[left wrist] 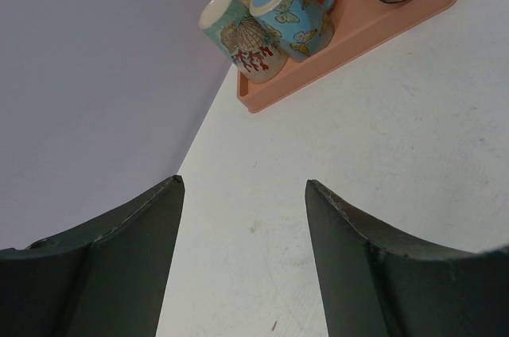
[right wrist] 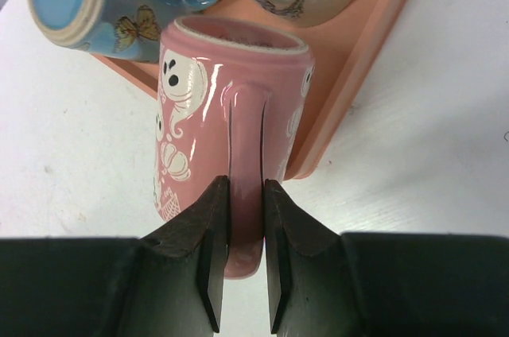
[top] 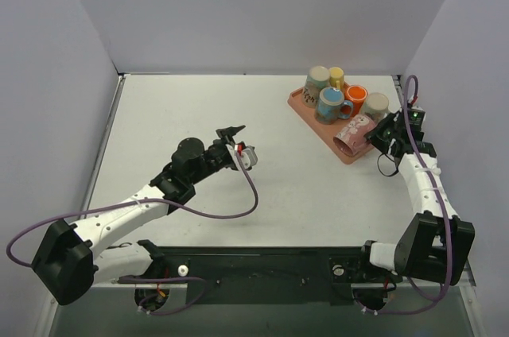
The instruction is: Turn the mug right side up
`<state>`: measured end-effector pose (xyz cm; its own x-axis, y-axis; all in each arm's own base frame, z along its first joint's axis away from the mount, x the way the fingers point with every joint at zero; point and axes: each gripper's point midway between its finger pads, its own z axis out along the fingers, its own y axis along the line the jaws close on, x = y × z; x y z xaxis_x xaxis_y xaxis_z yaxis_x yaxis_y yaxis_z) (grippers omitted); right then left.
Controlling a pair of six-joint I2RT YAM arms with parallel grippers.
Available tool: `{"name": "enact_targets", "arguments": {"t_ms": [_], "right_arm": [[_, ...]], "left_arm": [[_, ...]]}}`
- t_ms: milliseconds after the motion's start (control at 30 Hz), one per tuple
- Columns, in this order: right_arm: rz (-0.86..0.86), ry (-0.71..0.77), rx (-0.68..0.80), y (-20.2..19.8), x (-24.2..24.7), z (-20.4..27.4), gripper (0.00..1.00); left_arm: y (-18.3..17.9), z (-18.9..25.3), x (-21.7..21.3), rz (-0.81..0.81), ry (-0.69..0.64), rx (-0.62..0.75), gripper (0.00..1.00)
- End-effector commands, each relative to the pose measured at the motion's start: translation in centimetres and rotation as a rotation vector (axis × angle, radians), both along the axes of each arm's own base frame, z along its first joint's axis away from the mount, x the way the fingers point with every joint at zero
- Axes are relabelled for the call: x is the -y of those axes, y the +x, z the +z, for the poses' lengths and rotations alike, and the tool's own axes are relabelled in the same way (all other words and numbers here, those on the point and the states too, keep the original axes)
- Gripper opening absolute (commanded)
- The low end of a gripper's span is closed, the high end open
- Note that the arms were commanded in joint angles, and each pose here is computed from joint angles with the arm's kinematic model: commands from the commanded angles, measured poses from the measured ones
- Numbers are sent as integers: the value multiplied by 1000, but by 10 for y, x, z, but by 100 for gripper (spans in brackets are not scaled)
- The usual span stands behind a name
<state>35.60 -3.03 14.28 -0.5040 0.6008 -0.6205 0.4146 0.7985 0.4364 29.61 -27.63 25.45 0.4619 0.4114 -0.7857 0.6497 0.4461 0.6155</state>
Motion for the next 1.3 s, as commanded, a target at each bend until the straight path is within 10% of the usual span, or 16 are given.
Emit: {"name": "enact_targets", "arguments": {"t_ms": [0,967,1267], "right_arm": [[15,19,186,21,-4,45,0],[44,51,-197,-9,-4,-51,0],[60,67,-199,-13,-7,-57,0]], "left_arm": [[-1,15,8,-26,-41,56,73],[-5,9,14,-57,-2,99,72],[12,20,89,-215,-86,38,72]]}}
